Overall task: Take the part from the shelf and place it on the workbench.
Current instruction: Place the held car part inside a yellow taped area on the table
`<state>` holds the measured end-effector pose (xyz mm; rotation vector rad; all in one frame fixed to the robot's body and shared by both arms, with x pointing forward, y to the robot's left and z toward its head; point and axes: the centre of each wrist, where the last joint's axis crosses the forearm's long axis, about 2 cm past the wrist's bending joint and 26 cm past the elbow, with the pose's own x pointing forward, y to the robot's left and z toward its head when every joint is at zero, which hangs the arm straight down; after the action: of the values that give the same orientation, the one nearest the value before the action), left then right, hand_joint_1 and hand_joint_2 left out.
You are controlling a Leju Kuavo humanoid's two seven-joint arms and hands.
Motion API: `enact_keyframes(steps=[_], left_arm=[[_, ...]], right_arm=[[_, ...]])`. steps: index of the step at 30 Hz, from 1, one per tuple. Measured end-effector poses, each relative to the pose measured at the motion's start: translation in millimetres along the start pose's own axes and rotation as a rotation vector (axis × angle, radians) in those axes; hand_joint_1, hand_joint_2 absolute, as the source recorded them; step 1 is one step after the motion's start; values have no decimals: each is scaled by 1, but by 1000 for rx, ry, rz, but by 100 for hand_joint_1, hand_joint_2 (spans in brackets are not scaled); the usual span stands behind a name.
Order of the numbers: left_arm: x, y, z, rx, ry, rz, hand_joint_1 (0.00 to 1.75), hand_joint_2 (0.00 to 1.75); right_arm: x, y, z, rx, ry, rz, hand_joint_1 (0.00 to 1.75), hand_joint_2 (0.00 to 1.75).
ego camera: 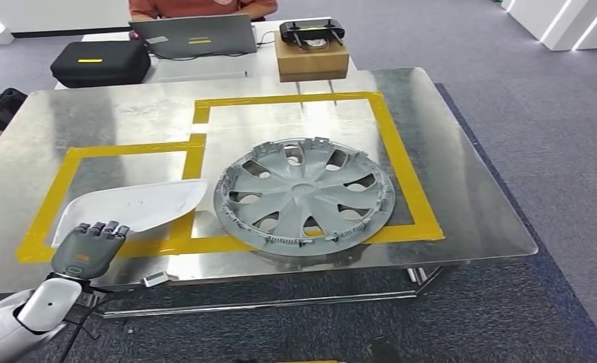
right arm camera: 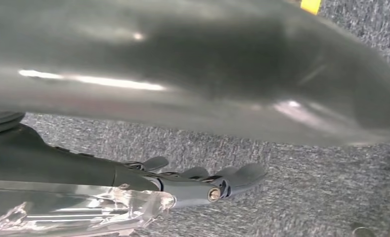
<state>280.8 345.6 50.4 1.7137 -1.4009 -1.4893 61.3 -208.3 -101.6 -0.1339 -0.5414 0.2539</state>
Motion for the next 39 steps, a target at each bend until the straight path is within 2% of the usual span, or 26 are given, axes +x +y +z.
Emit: enact_keyframes(steps=[15, 28, 39], left_arm=[[8, 7, 11, 14, -21, 44, 175, 175], [-16, 2, 13, -6, -7, 14, 175, 175], [-12, 4, 16, 2, -11, 29, 175, 175]], right_arm=[[0, -1, 0, -4, -7, 0, 0, 0], [0, 0, 0, -6, -10, 0, 0, 0], [3, -1, -1, -7, -20, -1, 0, 0]])
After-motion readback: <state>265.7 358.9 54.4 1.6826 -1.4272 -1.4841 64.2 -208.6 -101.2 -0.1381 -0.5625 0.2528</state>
